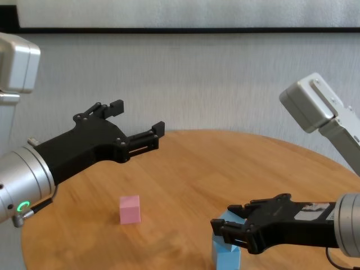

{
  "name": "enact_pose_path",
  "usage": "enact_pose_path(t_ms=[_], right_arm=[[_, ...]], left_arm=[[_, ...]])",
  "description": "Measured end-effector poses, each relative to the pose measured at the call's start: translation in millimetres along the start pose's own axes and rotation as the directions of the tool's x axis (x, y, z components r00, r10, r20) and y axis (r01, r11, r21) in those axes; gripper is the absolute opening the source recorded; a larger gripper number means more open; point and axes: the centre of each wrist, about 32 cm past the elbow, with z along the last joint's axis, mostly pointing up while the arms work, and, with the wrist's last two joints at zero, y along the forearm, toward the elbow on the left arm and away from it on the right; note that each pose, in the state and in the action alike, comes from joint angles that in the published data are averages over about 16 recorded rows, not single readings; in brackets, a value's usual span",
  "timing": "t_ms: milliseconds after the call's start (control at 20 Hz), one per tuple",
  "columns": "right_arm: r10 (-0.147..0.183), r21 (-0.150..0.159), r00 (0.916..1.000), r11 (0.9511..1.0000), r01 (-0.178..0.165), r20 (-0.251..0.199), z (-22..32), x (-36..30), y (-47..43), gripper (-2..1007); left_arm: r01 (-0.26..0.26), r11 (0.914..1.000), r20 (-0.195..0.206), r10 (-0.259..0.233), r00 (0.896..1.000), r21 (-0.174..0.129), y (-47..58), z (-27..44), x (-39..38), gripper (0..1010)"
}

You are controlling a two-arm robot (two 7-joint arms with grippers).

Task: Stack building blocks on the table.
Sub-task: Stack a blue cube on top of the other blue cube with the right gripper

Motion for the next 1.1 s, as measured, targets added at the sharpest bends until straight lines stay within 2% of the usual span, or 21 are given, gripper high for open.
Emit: enact_pose_path(t_ms=[400,1100], right_arm=[[-0.005,-0.017,0.9999,0.9998,0.005,-0.012,-0.8,-0.2,3.3,352],[-0.002,-0.028,0.9995,0.9996,0.002,-0.031,-4.1,1.4,5.0,352]], left_arm=[[0.0,1.0,0.0,0.0,1.0,0.0,0.0,0.0,0.0,1000],[0.0,1.0,0.0,0.0,1.0,0.0,0.0,0.0,0.0,1000]])
